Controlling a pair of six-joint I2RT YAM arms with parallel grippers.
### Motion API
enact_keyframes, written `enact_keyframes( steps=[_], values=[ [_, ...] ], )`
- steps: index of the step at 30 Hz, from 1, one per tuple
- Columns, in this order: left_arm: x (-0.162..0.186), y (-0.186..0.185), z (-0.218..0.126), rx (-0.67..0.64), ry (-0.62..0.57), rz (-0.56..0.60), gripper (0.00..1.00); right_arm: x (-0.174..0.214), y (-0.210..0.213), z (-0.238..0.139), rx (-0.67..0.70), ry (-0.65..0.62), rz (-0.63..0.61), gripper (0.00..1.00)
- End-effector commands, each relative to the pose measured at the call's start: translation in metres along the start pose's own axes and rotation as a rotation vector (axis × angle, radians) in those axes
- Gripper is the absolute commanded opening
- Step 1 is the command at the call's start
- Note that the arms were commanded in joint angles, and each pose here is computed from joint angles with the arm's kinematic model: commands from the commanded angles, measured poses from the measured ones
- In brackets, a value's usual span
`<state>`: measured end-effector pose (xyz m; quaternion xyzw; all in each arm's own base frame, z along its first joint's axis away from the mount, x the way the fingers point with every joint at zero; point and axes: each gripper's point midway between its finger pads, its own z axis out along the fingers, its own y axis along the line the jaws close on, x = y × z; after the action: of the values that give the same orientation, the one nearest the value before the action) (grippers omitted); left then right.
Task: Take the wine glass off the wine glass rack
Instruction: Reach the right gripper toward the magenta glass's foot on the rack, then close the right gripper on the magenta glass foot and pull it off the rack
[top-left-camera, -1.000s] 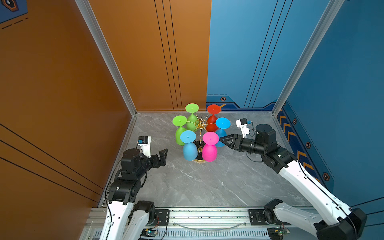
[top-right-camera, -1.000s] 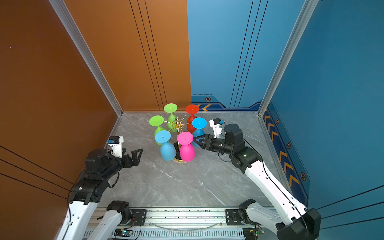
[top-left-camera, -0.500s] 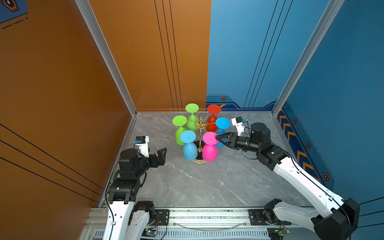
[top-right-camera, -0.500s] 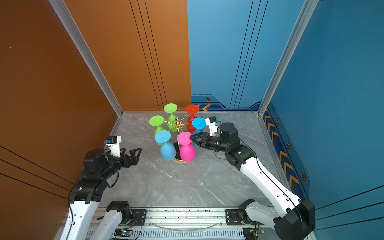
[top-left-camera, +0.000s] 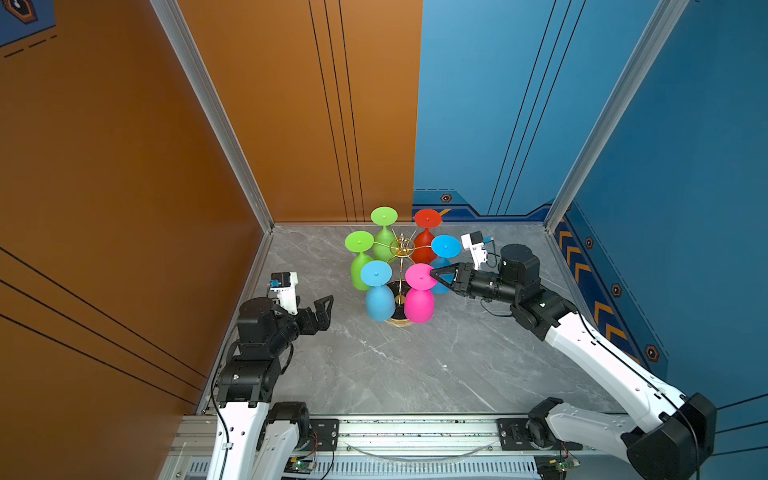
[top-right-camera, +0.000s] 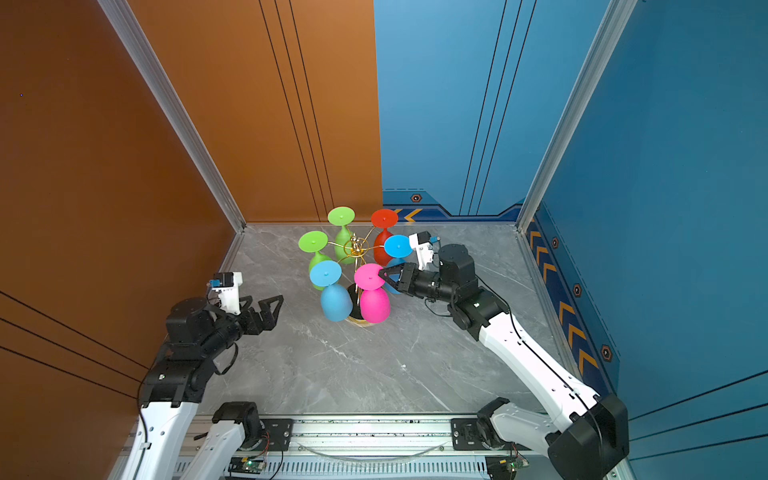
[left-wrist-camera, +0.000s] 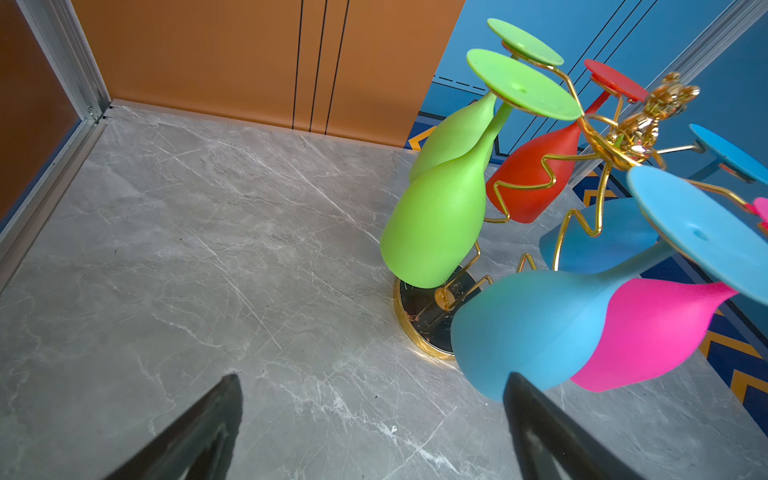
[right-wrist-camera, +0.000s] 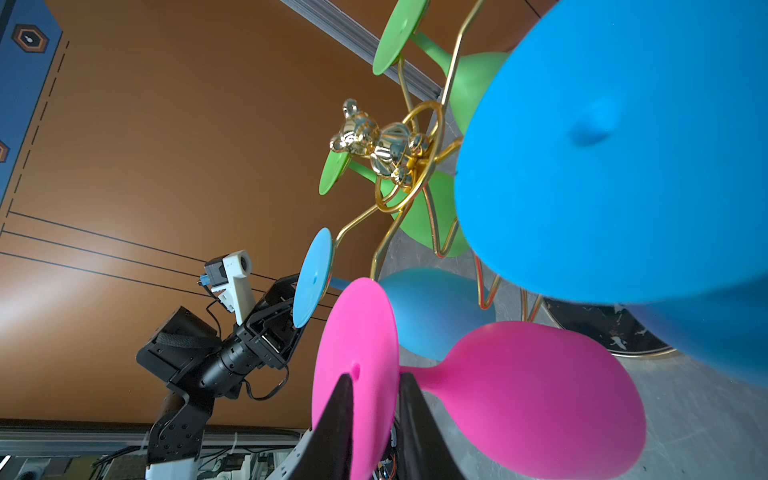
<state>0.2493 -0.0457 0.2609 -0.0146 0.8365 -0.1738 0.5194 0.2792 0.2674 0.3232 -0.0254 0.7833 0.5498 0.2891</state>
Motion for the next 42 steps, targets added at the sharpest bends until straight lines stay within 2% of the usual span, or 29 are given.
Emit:
enact_keyframes(
  steps=[1, 17, 42],
  values=[
    [-0.003, -0.001, 0.000, 0.016, -0.023, -0.007, 0.98, -0.003, 0.009, 0.002, -0.032, -0.006, -0.012, 0.18],
    [-0.004, 0.002, 0.000, 0.009, -0.030, -0.018, 0.98, -0.005, 0.019, -0.001, -0.069, -0.012, 0.003, 0.07],
    [-0.005, 0.004, 0.001, 0.016, -0.033, -0.035, 0.98, -0.015, 0.041, -0.008, -0.156, -0.055, 0.034, 0.00]
  ],
)
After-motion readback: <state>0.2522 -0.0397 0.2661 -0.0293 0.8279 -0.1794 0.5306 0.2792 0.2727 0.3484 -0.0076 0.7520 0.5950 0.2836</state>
